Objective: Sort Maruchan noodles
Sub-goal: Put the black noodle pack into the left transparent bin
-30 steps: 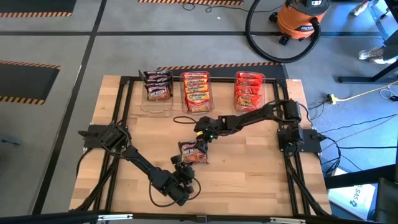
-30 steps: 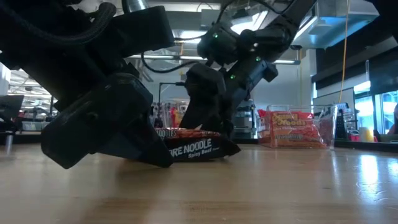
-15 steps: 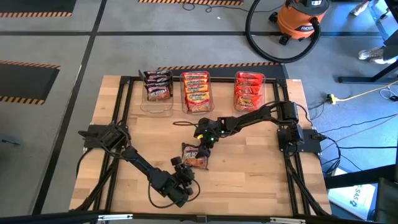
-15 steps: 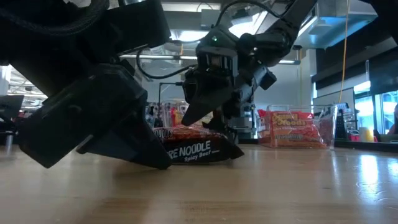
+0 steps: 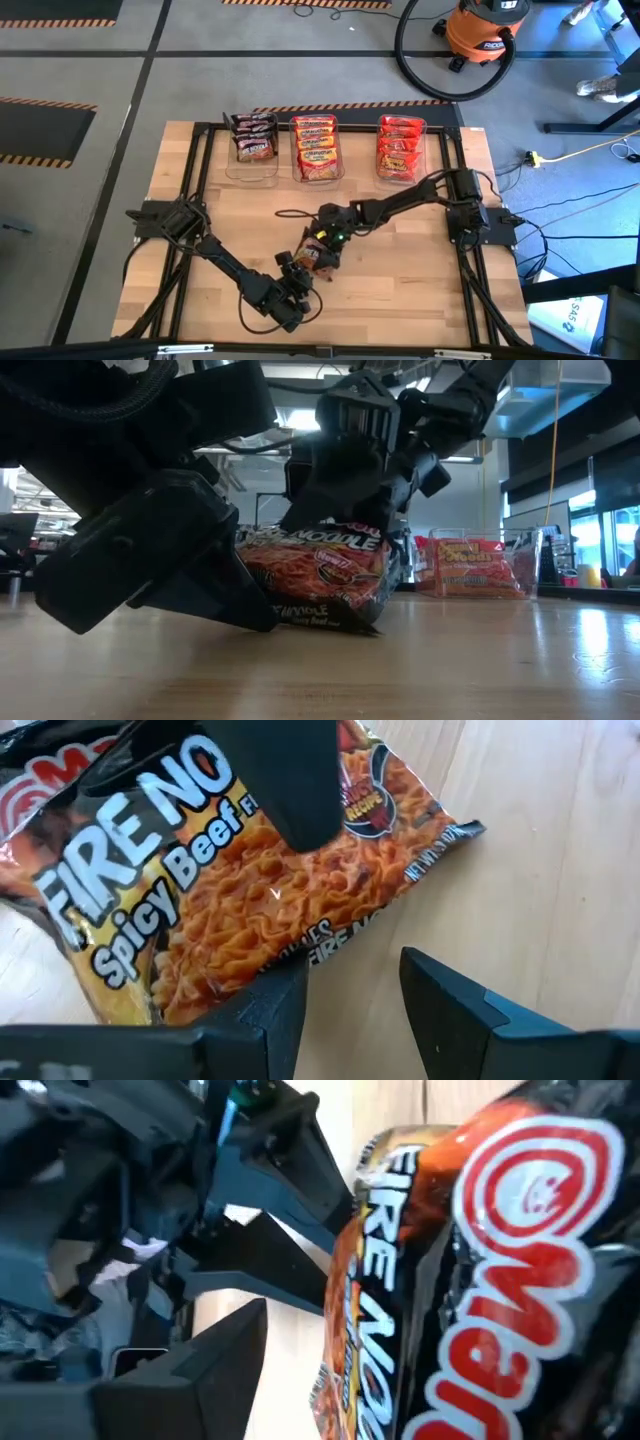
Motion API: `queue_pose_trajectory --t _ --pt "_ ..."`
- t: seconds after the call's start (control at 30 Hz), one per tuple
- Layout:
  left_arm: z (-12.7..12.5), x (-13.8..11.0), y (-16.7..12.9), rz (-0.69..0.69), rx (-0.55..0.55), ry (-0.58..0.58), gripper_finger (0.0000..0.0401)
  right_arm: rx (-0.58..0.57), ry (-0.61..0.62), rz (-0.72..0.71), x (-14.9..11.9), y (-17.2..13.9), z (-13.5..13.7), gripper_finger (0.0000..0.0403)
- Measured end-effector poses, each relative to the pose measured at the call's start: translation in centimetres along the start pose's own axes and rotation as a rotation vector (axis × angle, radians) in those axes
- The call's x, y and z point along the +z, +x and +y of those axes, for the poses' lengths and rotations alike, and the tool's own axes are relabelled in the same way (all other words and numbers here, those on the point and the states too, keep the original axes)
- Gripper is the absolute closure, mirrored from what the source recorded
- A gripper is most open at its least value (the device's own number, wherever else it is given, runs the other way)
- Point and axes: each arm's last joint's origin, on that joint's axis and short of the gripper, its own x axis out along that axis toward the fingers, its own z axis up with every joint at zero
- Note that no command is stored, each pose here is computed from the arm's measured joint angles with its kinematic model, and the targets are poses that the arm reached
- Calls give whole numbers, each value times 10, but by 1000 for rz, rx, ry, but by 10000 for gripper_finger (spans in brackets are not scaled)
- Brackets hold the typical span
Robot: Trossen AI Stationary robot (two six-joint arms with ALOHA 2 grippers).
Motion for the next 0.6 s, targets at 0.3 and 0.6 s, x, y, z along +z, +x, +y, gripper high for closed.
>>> queue_pose_trajectory --t 0.3,0.6 --pt "-1 -1 -19 16 -38 34 245 -44 -27 -12 -2 1 0 248" --pt "18 3 -94 -8 -74 71 245 -56 -115 -27 0 -1 6 314"
